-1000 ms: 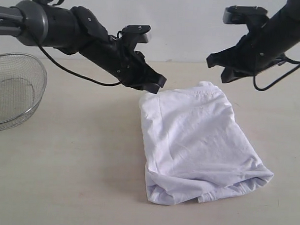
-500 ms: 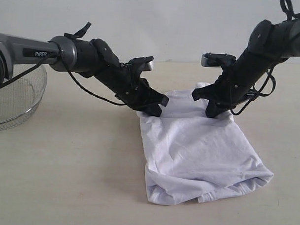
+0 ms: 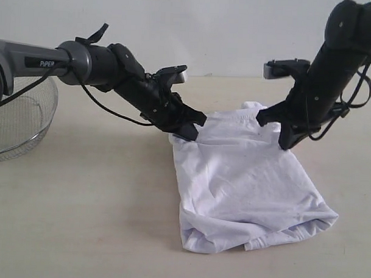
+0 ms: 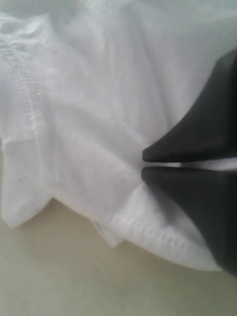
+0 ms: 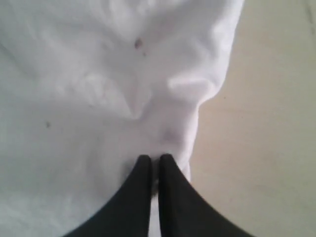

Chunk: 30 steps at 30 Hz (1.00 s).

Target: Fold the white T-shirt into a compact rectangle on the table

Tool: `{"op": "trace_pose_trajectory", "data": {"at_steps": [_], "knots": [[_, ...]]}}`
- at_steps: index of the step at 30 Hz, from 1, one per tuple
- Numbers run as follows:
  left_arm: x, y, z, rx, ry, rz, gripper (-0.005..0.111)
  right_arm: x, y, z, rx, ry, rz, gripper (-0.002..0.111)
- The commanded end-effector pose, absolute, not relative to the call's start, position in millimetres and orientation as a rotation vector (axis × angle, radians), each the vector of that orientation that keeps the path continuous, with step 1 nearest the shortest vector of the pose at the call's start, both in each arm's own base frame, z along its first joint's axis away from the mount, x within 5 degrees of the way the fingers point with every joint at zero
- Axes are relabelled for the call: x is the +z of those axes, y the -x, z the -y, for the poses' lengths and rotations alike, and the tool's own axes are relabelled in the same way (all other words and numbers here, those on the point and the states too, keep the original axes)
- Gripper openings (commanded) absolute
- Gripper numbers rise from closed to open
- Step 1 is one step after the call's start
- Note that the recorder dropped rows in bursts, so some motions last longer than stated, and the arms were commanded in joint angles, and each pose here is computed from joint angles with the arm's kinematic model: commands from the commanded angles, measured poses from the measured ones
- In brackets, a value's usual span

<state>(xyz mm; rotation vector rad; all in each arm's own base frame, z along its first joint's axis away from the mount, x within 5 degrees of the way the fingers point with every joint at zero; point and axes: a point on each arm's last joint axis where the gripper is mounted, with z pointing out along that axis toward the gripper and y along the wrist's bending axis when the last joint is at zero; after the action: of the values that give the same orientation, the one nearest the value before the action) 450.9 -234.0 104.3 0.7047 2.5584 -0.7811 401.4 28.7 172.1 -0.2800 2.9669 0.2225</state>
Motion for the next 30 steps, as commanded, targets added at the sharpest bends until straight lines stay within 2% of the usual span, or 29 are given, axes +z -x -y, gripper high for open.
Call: {"op": "trace_pose_trajectory", "data": {"at_steps": [1, 4, 7, 16, 26, 30], "knots": [[105, -453, 233, -0.787, -0.684, -2.560, 0.004, 148, -390, -23, 0.183, 0.248, -2.960, 0.000], [105, -452, 233, -0.789, -0.687, -2.562, 0.004, 137, -381, -21, 0.163, 0.268, -2.990, 0.000], [105, -454, 230, -0.786, -0.676, -2.562, 0.004, 142, -378, -13, 0.164, 0.246, -3.011, 0.000], [130, -460, 218, -0.764, -0.686, -2.494, 0.004, 209, -361, 27, 0.125, 0.156, -2.900, 0.000], [189, -443, 210, -0.836, -0.871, -2.450, 0.004, 214, -357, 24, 0.227, 0.387, -2.867, 0.000], [208, -437, 198, -0.913, -0.891, -2.442, 0.004, 214, -357, 46, 0.278, 0.328, -2.829, 0.000]]}}
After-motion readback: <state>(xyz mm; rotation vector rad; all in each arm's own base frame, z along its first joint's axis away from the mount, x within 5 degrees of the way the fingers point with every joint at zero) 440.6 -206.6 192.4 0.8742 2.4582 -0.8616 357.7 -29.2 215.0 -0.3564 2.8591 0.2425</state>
